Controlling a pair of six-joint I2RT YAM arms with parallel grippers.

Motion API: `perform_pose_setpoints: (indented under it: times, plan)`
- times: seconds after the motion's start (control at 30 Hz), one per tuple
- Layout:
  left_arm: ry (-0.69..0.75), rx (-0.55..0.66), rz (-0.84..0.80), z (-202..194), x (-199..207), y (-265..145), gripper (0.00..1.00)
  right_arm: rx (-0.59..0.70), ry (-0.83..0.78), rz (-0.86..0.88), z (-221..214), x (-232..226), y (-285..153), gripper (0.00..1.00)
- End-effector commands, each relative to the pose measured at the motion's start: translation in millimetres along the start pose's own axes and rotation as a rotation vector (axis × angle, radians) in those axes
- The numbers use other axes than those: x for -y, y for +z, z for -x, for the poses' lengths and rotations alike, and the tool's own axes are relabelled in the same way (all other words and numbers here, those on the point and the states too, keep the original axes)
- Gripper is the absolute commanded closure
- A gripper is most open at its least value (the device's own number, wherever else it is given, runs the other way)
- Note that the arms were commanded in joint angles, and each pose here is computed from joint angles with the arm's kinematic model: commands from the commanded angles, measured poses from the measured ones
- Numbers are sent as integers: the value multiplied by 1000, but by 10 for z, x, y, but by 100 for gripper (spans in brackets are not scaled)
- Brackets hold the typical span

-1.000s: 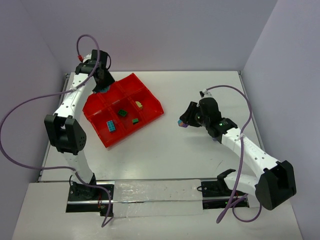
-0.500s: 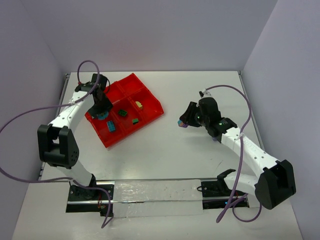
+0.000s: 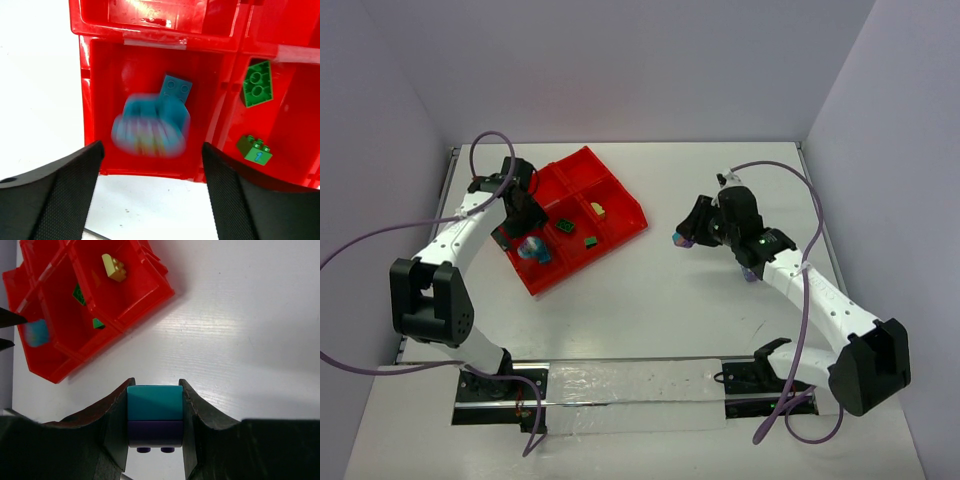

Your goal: Sort the legos into containers by color

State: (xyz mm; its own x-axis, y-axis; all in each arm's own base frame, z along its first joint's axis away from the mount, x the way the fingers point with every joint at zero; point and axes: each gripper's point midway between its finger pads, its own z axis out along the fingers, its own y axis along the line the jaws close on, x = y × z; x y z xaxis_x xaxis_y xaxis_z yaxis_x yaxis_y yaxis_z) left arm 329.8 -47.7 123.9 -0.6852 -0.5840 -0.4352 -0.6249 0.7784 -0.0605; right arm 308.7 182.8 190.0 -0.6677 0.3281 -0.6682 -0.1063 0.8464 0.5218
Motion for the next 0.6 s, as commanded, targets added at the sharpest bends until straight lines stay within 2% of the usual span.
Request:
perform_pose_setpoints:
  times: [0.0,0.1,0.2,0.27,0.3,0.33,0.37,0.4,0.57]
  plan:
    - [-1,97,-118,276,200,-424,11,26,-18,68,218,-227,-38,97]
    - [22,139,-164,382,338,-609,10,13,-24,108,244,-332,-54,97]
    - [77,184,-293,449,641,-828,11,-4,-49,168,265,-466,-99,97]
    - [157,147,-487,268,965,-1020,12,-27,-73,247,278,-628,-150,97]
    - [184,184,-621,306,1205,-1168,12,-67,-93,340,229,-779,-209,96]
    - [254,92,-773,44,1373,-1270,12,-86,-104,396,204,-872,-254,96]
    - [291,109,-912,20,1564,-1471,12,-114,-127,504,178,-1043,-356,96]
    - [340,23,-1020,-194,1647,-1570,13,-109,-140,555,194,-1127,-406,96]
    - [477,-165,-1415,-652,1882,-2021,16,-158,-158,759,121,-1402,-670,95]
